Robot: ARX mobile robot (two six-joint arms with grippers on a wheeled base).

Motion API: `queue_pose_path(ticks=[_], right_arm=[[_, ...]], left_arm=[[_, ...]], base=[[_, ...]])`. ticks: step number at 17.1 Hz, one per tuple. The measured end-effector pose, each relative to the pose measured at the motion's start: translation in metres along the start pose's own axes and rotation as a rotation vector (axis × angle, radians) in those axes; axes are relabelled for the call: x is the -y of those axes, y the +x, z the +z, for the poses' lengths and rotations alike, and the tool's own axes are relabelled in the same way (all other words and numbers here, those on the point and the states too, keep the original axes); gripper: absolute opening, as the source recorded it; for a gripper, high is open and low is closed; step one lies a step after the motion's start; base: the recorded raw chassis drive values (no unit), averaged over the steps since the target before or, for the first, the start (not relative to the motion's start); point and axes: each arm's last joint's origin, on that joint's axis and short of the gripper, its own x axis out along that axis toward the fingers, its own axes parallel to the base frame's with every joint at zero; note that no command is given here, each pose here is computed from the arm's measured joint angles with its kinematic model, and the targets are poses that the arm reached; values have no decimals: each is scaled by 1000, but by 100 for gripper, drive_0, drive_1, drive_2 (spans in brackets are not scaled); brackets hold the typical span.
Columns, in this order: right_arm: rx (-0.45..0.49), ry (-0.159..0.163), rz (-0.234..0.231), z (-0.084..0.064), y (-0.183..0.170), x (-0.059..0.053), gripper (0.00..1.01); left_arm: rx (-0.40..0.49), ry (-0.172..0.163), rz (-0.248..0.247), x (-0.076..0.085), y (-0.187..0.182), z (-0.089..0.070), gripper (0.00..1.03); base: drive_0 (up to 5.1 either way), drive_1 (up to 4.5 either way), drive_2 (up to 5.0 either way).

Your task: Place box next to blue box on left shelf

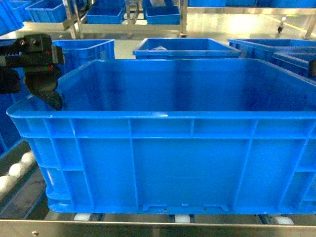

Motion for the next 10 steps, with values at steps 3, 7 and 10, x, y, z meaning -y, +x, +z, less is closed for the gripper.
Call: queue_pose_path(ticks=[3,7,10], right_arm=[[186,71,24,26,-29,5,81],[355,133,48,49,-63,12,98],[497,75,192,29,-55,17,82]], left_arm=[[119,-31,-9,-4,-16,25,100],[269,-69,-13,-9,-44,56,98],[358,-28,-2,-12,-40,43,86]], base=[[0,0,0],[0,0,0],[0,0,0]])
